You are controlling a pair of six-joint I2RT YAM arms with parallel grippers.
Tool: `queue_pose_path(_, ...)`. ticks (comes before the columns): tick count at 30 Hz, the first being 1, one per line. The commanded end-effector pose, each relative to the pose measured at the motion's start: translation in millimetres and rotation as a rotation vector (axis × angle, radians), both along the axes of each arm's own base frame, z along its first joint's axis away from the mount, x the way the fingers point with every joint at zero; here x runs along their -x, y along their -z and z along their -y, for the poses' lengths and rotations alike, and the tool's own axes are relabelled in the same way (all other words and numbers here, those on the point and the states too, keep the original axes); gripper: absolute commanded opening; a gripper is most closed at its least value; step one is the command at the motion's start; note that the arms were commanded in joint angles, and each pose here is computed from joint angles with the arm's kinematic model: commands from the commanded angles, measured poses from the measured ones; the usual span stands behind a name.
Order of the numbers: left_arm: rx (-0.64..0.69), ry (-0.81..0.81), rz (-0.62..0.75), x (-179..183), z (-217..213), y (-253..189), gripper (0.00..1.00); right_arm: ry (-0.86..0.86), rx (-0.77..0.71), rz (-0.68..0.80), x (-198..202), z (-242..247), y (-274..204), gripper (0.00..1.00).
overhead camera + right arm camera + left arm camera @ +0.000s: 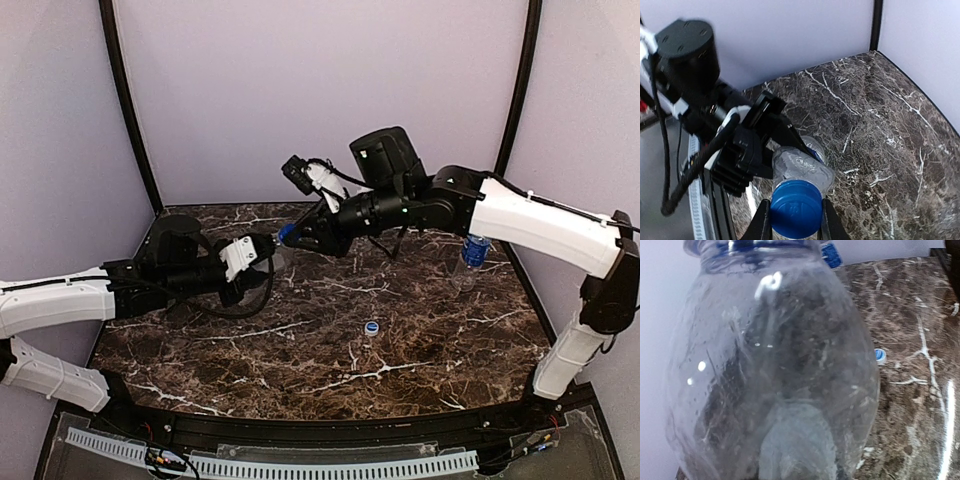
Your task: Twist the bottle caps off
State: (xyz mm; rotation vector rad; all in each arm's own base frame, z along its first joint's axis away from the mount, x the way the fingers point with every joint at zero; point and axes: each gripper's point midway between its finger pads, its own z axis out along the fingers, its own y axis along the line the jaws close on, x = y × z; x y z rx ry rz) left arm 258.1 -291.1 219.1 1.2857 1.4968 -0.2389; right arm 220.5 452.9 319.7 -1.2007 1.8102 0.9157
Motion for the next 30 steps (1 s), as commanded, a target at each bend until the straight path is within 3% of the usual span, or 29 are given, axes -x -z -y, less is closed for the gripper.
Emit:
queue_pose_path(1,-0.085,0.397,-0.232,82,11,32,0.20,-0.419,0.030,0.331,73,2,-3,0.00)
queue_pose_path(3,-0.085,0.533,-0.328,112,10,35,0.21,-0.565,0.068,0.464,99,8,9,0.00)
queue_pose_path(7,-0.158,0.641,-0.370,137,-3,50,0.21,-0.783,0.164,0.755,131,23,37,0.00)
queue_pose_path(15,-0.236,0.681,-0.363,145,-13,63,0.20,-0.806,0.393,1.162,110,21,50,0.00)
queue_pose_path(21,-0.215,0.658,-0.343,140,-10,61,0.19,-0.785,0.381,1.228,106,15,51,0.02)
queue_pose_path(23,-0.204,0.644,-0.331,136,-8,58,0.18,-0.761,0.372,1.220,105,13,50,0.20)
queue_pose_path(25,-0.199,0.634,-0.323,134,-7,57,0.18,-0.730,0.358,1.209,103,12,49,0.53)
queue_pose_path(27,-0.197,0.623,-0.319,132,-6,56,0.17,-0.669,0.336,1.190,100,10,45,0.80)
queue_pose_path(28,-0.202,0.614,-0.315,130,-6,56,0.17,-0.631,0.321,1.176,98,11,40,0.90)
queue_pose_path(30,-0.208,0.585,-0.304,125,-7,56,0.16,-0.569,0.286,1.127,95,15,31,0.97)
